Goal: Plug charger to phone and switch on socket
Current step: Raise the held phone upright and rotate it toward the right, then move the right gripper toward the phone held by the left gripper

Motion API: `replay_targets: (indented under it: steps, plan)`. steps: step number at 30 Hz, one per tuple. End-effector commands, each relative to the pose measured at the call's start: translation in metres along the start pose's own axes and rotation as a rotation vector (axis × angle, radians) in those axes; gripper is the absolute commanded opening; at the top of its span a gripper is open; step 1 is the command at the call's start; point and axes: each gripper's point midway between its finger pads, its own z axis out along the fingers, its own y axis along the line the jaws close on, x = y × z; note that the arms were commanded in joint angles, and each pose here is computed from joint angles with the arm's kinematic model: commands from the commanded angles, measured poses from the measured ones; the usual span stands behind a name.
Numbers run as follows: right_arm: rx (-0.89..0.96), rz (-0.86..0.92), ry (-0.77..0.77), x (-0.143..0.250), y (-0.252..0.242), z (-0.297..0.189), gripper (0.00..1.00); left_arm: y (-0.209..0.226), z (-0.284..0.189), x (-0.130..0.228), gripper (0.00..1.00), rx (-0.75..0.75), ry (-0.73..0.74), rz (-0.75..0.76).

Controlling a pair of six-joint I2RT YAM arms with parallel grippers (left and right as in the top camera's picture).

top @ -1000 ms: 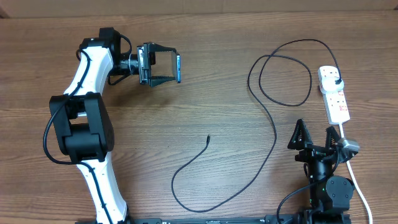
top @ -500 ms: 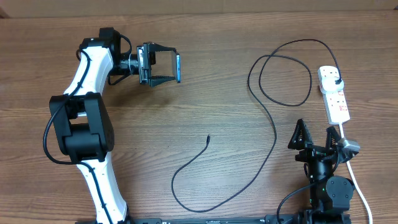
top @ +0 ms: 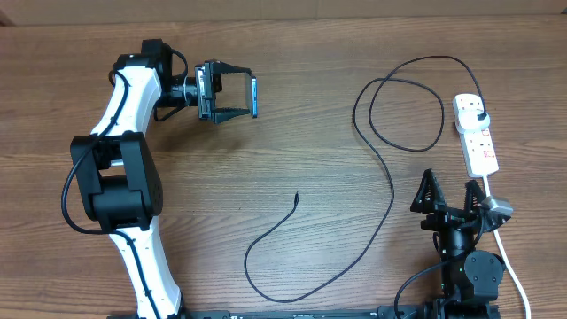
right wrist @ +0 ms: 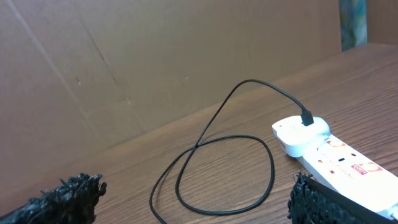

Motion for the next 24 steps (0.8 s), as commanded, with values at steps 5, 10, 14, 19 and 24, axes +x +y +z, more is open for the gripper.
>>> replay_targets:
  steps: [5, 10, 14, 19, 24]
  plan:
    - [-0.042, -0.004, 0.023, 0.007, 0.006, 0.0, 1.0, -0.009, 0.003, 0.007, 0.04, 0.02, 0.035, 0.079]
    - [-0.052, -0.003, 0.027, 0.007, 0.008, 0.0, 1.0, 0.005, 0.003, -0.002, 0.04, -0.043, -0.034, 0.015]
    - [-0.043, -0.001, 0.047, 0.007, 0.008, -0.002, 1.0, 0.007, 0.003, -0.002, 0.04, -0.051, -0.04, 0.022]
    - [-0.027, 0.003, 0.088, -0.001, 0.011, -0.009, 1.0, 0.01, 0.002, -0.005, 0.04, -0.067, -0.058, 0.029]
    - [-0.025, 0.003, 0.094, -0.023, 0.019, -0.016, 1.0, 0.01, 0.002, -0.006, 0.04, -0.07, -0.061, 0.037]
